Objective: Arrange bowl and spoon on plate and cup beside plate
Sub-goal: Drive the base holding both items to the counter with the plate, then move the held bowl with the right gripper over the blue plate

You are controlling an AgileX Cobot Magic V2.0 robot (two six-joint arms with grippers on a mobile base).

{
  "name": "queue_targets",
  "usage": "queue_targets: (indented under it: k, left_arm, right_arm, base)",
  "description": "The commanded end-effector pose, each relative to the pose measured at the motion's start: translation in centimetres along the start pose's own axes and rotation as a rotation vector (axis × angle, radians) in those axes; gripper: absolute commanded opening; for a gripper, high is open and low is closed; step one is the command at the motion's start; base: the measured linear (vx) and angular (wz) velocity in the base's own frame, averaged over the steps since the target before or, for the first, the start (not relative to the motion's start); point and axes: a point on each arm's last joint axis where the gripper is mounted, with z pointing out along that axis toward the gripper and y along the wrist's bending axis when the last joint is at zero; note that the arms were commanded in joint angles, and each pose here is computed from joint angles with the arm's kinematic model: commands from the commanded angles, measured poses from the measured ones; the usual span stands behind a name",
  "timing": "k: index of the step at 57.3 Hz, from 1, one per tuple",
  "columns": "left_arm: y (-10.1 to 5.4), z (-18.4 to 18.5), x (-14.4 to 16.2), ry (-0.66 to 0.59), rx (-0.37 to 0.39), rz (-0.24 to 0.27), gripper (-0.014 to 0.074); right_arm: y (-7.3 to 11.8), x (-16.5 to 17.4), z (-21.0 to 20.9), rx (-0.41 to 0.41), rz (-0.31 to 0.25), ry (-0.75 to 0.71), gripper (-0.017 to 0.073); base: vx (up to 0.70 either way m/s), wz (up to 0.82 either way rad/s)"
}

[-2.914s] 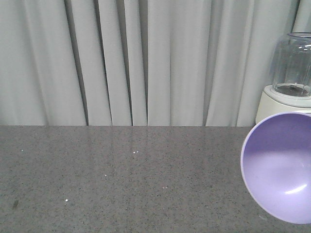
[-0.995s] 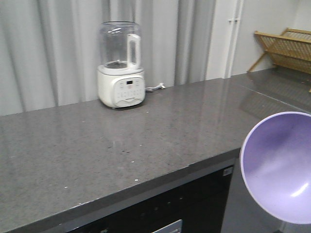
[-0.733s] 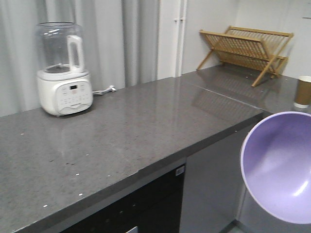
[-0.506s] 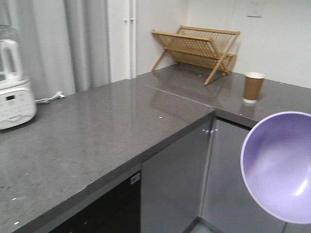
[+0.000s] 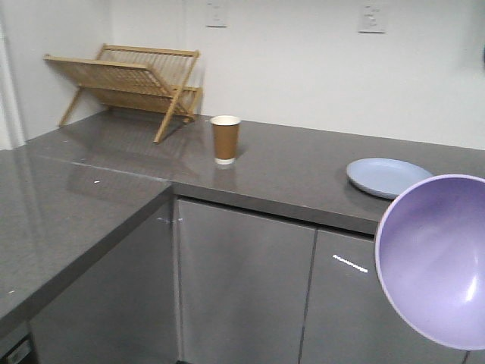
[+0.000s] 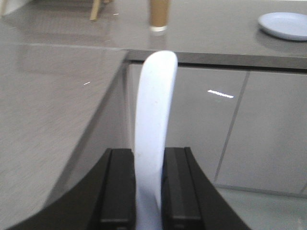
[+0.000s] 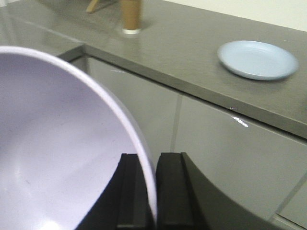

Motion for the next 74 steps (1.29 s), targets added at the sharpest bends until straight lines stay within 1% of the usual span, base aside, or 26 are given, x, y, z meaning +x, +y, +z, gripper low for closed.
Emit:
queue_targets:
  k: [1,16,33,49,74]
  left_arm:
    - [-0.06,-0.56,-1.57,-0.110,0.000,-0.010,-0.0003]
    - [-0.06,-0.56,-1.57,-0.110,0.000,-0.010,-0.0003]
    - [-0.06,-0.56,-1.57,-0.110,0.000,-0.010,-0.0003]
    - [-0.06,-0.56,-1.57,-0.110,0.000,-0.010,-0.0003]
    - [-0.06,-0.56,-1.57,-0.110,0.000,-0.010,-0.0003]
  right_arm:
    - [-0.16,-1.56,-0.74,0.023,-0.006,-0.115,-0.0009]
    - [-0.15,-1.55,-0.73,0.023,-0.006,-0.114,-0.0009]
    - [-0.15,-1.55,-0.73,0.023,-0.006,-0.114,-0.0009]
    - [-0.15,-1.55,-0.73,0.023,-0.006,-0.114,-0.0009]
    - [-0.15,-1.55,-0.73,0.023,-0.006,-0.114,-0.0009]
  base:
    - [0.22,-0.72]
    - [0.23,-0.62]
    - [0.26,-0.36]
    - [0.31,-0.13]
    - [0.35,0.01]
